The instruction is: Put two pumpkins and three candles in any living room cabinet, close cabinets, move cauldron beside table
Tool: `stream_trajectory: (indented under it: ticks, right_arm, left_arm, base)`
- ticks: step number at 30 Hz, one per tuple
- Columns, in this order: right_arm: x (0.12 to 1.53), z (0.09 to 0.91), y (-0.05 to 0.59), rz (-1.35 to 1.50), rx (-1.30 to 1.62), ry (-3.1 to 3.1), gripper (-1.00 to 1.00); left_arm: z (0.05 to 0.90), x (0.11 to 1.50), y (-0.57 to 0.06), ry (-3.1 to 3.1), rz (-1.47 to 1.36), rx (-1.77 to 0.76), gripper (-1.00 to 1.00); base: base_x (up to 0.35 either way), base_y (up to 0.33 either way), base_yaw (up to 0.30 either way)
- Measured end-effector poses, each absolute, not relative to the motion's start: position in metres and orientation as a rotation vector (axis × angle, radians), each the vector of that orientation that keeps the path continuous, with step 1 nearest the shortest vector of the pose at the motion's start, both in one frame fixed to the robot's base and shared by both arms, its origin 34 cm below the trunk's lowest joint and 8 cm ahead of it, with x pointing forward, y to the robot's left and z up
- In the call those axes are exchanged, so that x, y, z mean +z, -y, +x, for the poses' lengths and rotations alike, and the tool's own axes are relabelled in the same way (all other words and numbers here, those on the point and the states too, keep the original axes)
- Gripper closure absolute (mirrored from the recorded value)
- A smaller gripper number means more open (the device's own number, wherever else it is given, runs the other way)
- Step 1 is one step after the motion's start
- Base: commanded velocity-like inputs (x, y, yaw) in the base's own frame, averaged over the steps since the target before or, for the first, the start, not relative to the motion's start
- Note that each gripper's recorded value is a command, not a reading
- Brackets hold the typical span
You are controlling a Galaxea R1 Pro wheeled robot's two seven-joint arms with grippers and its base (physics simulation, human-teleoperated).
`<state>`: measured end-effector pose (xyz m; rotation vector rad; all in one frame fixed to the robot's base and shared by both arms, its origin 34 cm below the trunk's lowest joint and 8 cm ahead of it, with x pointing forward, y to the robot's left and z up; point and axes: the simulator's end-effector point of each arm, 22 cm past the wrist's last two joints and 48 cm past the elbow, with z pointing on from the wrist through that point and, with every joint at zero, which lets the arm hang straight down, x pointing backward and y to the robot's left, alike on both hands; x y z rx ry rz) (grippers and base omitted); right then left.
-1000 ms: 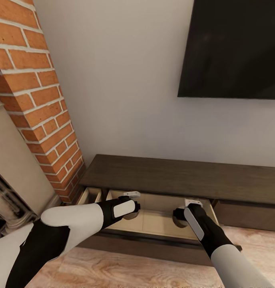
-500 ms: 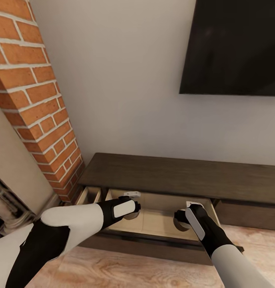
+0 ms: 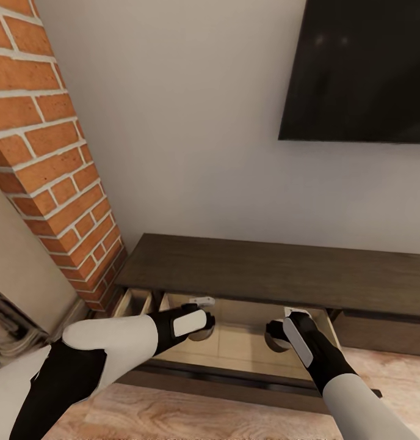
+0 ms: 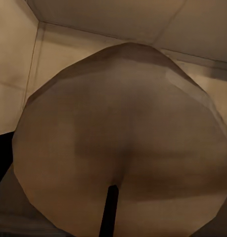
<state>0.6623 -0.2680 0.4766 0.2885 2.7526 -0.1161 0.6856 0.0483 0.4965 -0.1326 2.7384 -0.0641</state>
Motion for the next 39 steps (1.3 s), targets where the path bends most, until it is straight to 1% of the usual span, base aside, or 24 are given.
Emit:
stream_trajectory:
  ticks: [7, 39]
  right_arm:
    - [0.471, 0.661, 0.267, 0.286, -0.116, -2.761, 1.00]
    - [0.459, 0.660, 0.272, 0.295, -0.129, -2.758, 1.00]
  left_arm:
    - [0.671, 0.481, -0.048, -2.771, -0.135, -0.063, 1.00]
    - [0.671, 0.466, -0.060, -2.783, -0.170, -0.040, 1.00]
  base:
    - [0.000, 0.000, 0.000]
    - [0.000, 0.000, 0.000]
